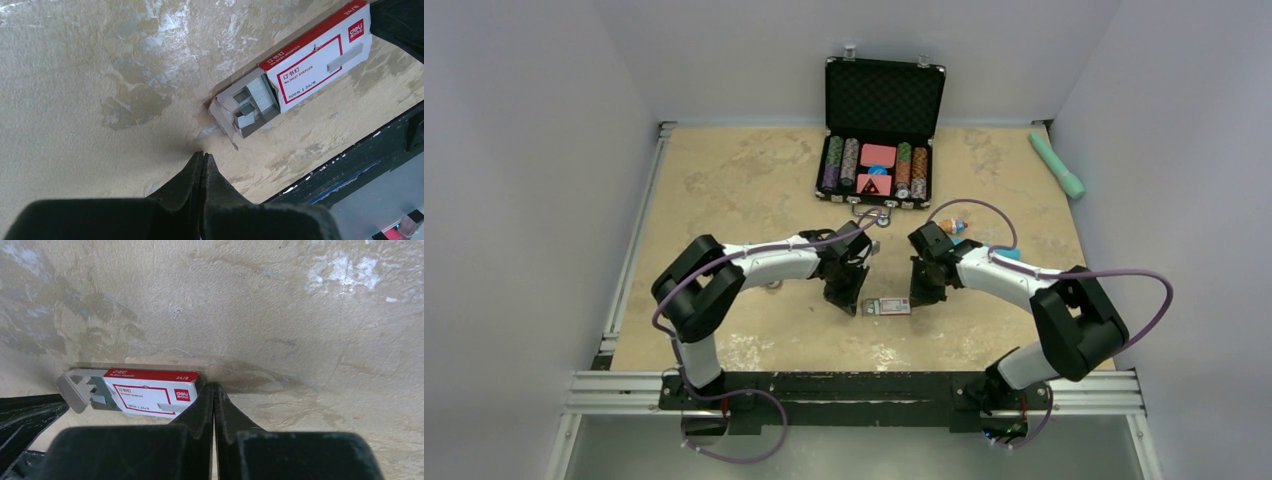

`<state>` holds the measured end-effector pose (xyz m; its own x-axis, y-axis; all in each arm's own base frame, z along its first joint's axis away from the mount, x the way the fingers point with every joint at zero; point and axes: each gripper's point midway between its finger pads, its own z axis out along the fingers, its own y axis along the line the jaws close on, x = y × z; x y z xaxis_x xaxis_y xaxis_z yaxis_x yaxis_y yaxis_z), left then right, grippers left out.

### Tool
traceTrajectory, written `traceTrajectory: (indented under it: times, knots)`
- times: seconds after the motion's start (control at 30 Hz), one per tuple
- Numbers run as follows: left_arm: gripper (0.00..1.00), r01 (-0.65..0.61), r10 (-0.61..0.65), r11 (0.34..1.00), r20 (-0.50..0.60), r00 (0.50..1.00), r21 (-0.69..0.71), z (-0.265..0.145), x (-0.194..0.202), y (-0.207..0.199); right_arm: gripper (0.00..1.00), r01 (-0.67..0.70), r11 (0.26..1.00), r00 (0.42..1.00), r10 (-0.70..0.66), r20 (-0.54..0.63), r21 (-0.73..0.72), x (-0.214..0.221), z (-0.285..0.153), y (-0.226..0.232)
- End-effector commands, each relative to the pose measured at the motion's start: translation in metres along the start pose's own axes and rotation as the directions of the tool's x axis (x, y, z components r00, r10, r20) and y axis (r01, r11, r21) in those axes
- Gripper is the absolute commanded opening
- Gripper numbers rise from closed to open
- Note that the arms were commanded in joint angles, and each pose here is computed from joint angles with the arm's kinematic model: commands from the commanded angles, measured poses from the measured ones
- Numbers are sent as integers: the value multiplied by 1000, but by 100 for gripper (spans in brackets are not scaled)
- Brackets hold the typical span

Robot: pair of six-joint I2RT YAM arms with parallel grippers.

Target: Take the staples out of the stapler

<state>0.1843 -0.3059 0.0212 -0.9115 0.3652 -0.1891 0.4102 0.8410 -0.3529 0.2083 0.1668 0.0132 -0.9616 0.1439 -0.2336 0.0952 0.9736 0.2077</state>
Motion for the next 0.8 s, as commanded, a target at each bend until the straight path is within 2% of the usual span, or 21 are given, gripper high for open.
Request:
traceTrajectory:
  times: [0.0,0.77]
  knots:
    - [0,-43,42,998,31,999,42,1,-15,-9,0,17,1000,999,-17,30,-11,-9,1,8]
    - [0,-47,45,995,17,999,84,10,-15,-15,0,47,996,999,-47,-1,-70,-6,7,30]
